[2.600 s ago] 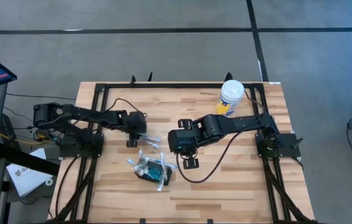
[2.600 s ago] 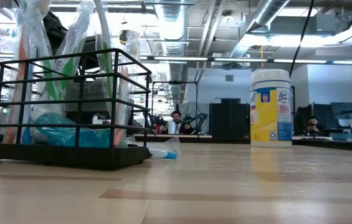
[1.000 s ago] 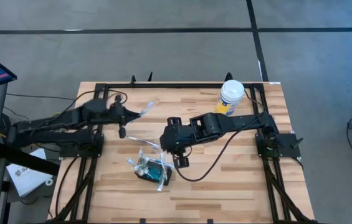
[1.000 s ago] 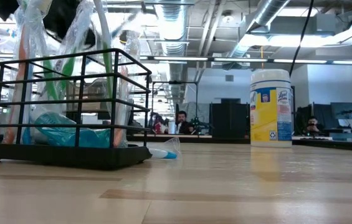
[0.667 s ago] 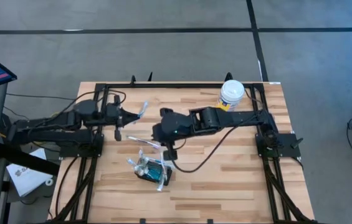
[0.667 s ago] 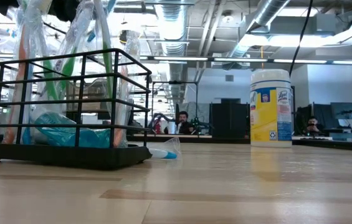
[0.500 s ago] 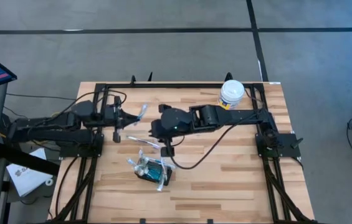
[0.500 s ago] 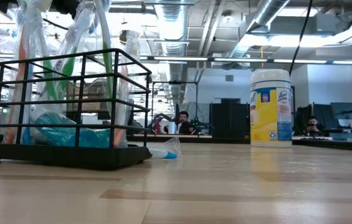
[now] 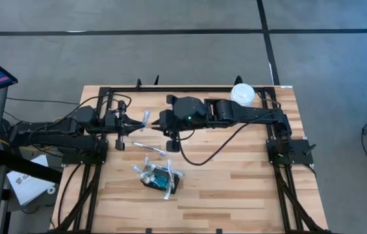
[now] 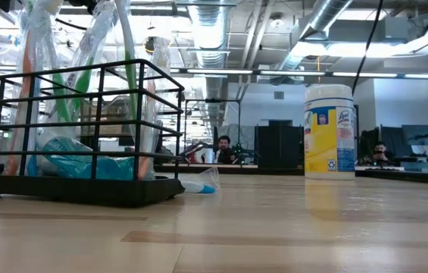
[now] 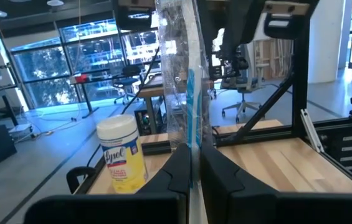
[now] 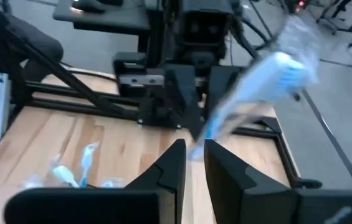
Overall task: Pick & Place toothbrushing station
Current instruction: Put the blue toothbrush into the mesh organizer
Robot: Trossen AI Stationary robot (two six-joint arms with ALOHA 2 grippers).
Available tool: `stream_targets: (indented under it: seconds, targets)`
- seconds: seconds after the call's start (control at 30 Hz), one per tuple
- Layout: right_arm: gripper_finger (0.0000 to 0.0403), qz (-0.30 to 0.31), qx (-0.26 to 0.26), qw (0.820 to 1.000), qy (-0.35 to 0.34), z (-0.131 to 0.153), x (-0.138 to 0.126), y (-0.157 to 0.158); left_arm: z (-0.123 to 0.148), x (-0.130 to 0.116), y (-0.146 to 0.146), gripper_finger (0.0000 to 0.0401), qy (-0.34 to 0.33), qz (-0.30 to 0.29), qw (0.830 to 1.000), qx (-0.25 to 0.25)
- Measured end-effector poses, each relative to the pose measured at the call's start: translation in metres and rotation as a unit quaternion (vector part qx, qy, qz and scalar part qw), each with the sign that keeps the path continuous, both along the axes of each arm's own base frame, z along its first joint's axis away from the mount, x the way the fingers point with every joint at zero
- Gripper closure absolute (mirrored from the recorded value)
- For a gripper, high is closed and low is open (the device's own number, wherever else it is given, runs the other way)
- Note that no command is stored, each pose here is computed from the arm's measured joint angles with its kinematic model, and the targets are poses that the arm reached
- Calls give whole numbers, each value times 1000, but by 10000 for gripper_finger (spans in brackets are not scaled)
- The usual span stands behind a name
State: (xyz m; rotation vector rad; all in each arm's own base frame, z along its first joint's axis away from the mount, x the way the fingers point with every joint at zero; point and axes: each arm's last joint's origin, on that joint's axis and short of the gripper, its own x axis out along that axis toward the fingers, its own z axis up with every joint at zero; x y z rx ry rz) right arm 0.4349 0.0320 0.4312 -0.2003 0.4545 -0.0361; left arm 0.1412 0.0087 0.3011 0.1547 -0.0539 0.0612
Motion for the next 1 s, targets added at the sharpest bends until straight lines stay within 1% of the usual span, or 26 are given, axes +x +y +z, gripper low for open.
stream_targets:
  seconds: [0.17,0.3,0.37,0.5,0.57,0.63,0.7,0.8,0.87,0.93,1.0]
  targets:
    - [353,-11,5,1000,8,-2,0,-7,0,0,0,395,0,0,1000,0]
    - [355,9,22,1000,14,-15,8,0,1,0,0,395,-3,0,1000,0]
    - [359,21,25,999,11,-30,15,8,1,0,0,395,-3,1,1000,0]
    - [370,33,22,999,34,-74,28,18,1,0,0,394,-3,1,1000,0]
    - [376,34,22,998,42,-89,28,19,1,0,0,394,-3,1,1000,0]
    - [381,31,27,998,41,-96,24,18,1,0,0,394,-3,1,1000,0]
    - [384,30,29,999,23,-94,15,16,1,0,0,394,-3,1,1000,0]
    - [386,25,40,998,-48,-79,-3,10,1,0,0,394,-4,1,1000,2]
    - [386,30,52,993,-104,-71,-13,9,1,0,0,394,-6,0,1000,2]
    - [386,37,56,989,-135,-70,-22,8,1,0,0,394,-7,0,1000,3]
    - [386,41,52,986,-155,-72,-26,8,2,1,0,394,-9,-1,1000,3]
